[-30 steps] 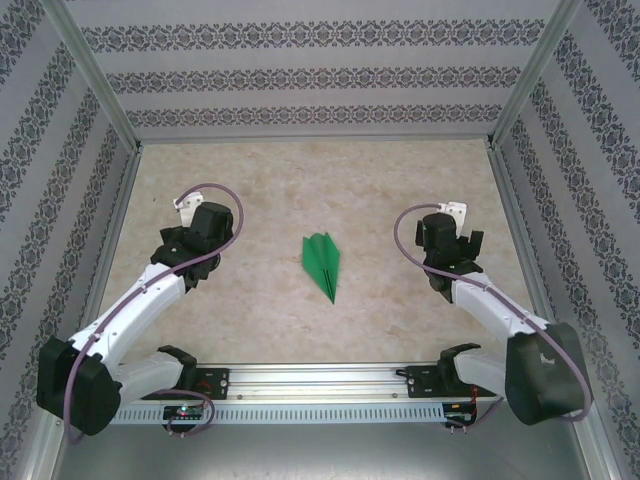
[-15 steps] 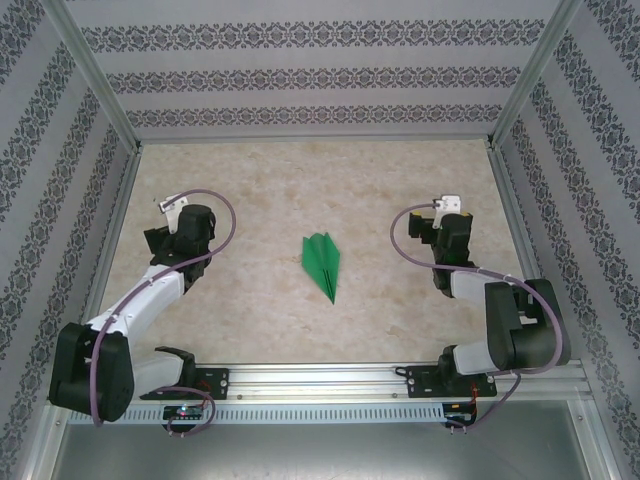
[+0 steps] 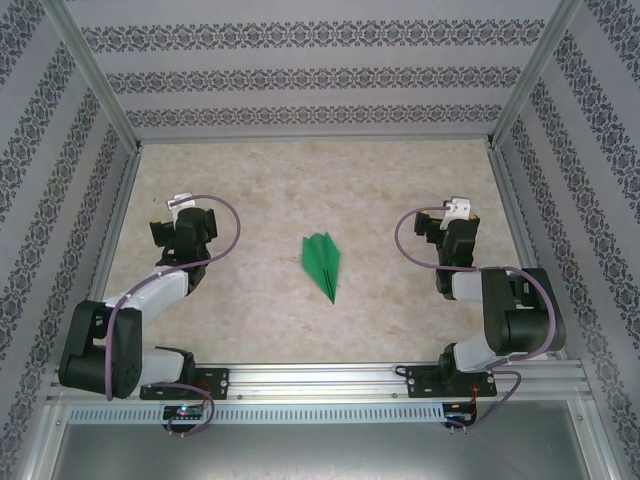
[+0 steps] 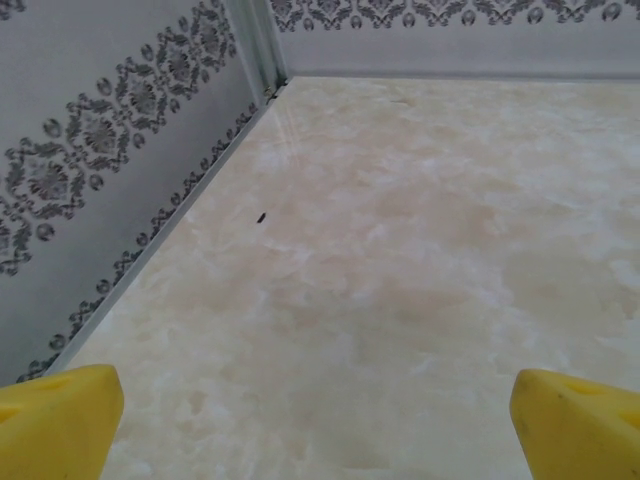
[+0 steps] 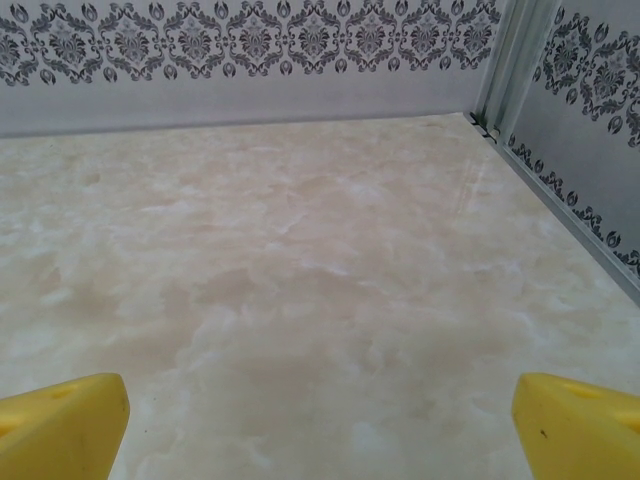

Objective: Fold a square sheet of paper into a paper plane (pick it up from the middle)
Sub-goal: Reset both arms

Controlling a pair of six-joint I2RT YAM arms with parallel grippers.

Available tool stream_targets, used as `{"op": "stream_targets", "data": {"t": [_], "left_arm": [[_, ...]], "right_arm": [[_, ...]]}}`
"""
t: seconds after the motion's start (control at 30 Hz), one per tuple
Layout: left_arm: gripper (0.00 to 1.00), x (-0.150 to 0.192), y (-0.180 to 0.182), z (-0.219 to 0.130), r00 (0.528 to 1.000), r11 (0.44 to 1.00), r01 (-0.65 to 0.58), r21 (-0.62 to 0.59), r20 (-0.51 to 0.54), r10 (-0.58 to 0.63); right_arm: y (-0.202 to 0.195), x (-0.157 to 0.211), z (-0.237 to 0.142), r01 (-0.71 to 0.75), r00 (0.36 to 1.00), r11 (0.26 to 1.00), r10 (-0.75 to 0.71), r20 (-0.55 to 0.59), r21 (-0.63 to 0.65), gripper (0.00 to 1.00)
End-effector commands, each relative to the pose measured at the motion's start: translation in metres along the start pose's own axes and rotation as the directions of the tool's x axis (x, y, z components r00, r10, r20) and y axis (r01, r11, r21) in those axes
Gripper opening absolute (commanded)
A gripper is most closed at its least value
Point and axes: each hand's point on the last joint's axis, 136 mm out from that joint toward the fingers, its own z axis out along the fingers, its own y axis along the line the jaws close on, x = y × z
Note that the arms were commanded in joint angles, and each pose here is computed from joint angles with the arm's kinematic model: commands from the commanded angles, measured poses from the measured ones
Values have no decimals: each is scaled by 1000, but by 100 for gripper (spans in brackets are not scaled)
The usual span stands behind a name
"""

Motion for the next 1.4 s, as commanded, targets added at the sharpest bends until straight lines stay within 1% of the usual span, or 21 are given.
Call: {"op": "stream_targets", "data": {"t": [0.0,0.03,0.13,0.23,0.3,0.83,0.87,0.9,0.97,1.0,1.03,1.07,1.1,1.13,1.17,1.2,1.23,1.27,1.3,1.33,1.37], "left_arm": [[100,-13,-11,12,997,996,21,89,77,-28],[100,-10,-16,16,996,993,30,117,75,-39],[100,3,-29,28,999,985,4,172,43,-12],[100,11,-34,28,997,980,1,198,74,-16],[100,11,-32,26,996,981,8,194,82,-24],[100,13,-37,34,999,983,-18,183,45,10],[100,13,-39,36,999,983,-21,183,33,15],[100,14,-41,41,999,984,-32,174,-3,33],[100,19,-45,62,988,988,-74,132,-123,91],[100,39,-46,77,949,987,-131,98,-277,153],[100,58,-48,92,894,981,-180,69,-403,193],[100,80,-50,112,812,969,-246,39,-537,228],[100,103,-49,126,696,944,-330,13,-673,253],[100,108,-55,131,605,908,-419,2,-745,281],[100,105,-66,136,563,874,-485,13,-760,323],[100,106,-79,137,548,875,-480,64,-757,356],[100,100,-74,136,572,896,-442,47,-754,322],[100,93,-71,135,632,941,-331,62,-726,270],[100,88,-66,134,694,980,-167,108,-693,194],[100,86,-52,132,729,994,-36,101,-678,95],[100,84,-38,132,747,991,91,100,-665,-1]], "right_arm": [[0,-14,-1,-18,999,1000,18,51,6,98],[0,-14,-1,-18,999,1000,17,48,5,98],[0,-14,-1,-17,999,1000,17,48,4,98],[0,-14,-1,-17,999,1000,17,48,3,98],[0,-14,-1,-17,999,1000,17,47,4,98],[-1,-15,-1,-18,999,1000,18,49,5,98],[-1,-15,-1,-18,999,1000,18,50,6,98],[-1,-15,-1,-18,999,1000,18,49,6,98],[-1,-14,-1,-18,999,1000,18,49,5,98],[-1,-14,-1,-17,999,1000,17,48,5,98],[-1,-14,-1,-18,999,1000,18,48,5,98],[-1,-14,-1,-18,999,1000,17,48,5,98],[0,-15,-1,-17,999,1000,17,50,4,98],[0,-14,-1,-17,999,1000,17,48,0,98],[1,-14,-1,-15,999,1000,15,46,-6,98],[1,-14,-1,-15,999,1000,15,45,-6,98],[1,-14,0,-17,999,1000,17,45,-8,98],[2,-14,-1,-16,999,1000,16,44,-10,98],[2,-14,0,-16,999,1000,17,46,-12,98],[2,-14,-1,-14,999,1000,15,45,-15,98],[2,-14,0,-13,999,1000,14,44,-16,98]]}}
